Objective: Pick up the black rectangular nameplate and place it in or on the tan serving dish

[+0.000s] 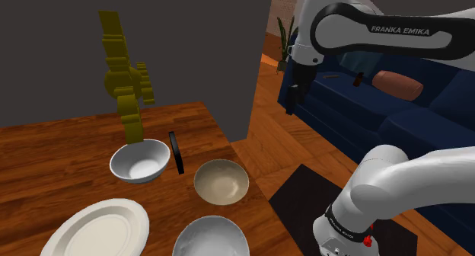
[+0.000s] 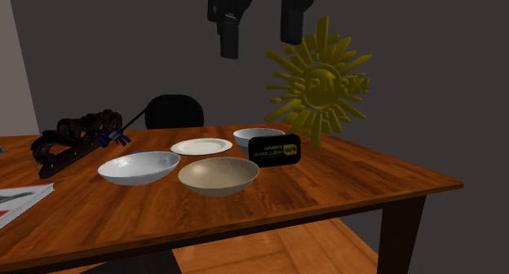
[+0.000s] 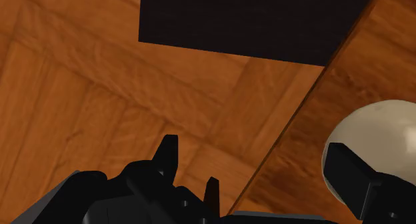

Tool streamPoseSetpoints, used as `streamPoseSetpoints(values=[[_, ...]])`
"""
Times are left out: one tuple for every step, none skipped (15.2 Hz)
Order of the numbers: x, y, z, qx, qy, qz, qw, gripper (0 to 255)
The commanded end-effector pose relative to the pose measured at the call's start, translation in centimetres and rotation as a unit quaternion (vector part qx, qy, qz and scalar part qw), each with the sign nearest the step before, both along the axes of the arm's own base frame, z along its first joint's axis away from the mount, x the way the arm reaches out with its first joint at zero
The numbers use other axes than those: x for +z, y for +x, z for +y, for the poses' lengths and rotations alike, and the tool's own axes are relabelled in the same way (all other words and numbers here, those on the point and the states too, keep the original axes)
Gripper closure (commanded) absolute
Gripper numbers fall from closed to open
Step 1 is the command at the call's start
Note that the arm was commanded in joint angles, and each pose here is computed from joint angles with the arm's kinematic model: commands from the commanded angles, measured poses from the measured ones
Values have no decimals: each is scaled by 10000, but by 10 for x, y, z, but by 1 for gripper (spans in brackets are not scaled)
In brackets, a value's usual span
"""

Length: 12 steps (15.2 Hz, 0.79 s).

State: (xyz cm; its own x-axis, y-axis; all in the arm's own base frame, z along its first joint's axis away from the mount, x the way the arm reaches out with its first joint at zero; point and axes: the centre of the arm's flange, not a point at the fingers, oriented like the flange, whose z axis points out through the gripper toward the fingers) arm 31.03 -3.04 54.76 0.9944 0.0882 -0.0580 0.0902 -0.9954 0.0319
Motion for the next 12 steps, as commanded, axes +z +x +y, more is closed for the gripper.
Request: streamPoseSetpoints(values=[[0, 0, 0, 0, 0, 0, 10000, 0], [-5, 5, 11, -69, -8, -10, 10000, 0], [-10, 11, 22, -139, -16, -20, 9999, 0], [-14, 17, 33, -208, -24, -30, 9998, 0], [-19, 23, 44, -278, -32, -41, 9996, 0], [-24, 29, 54, -347, -40, -51, 9994, 0], [-29, 35, 65, -417, -48, -61, 9991, 0], [-34, 41, 76, -486, -56, -71, 9988, 0], [-39, 48, 86, -556, -64, -81, 9984, 0], [-43, 54, 96, -625, -72, -91, 9980, 0], [-48, 61, 107, -694, -80, -101, 9975, 0], [-53, 68, 117, -764, -87, -112, 9970, 0]])
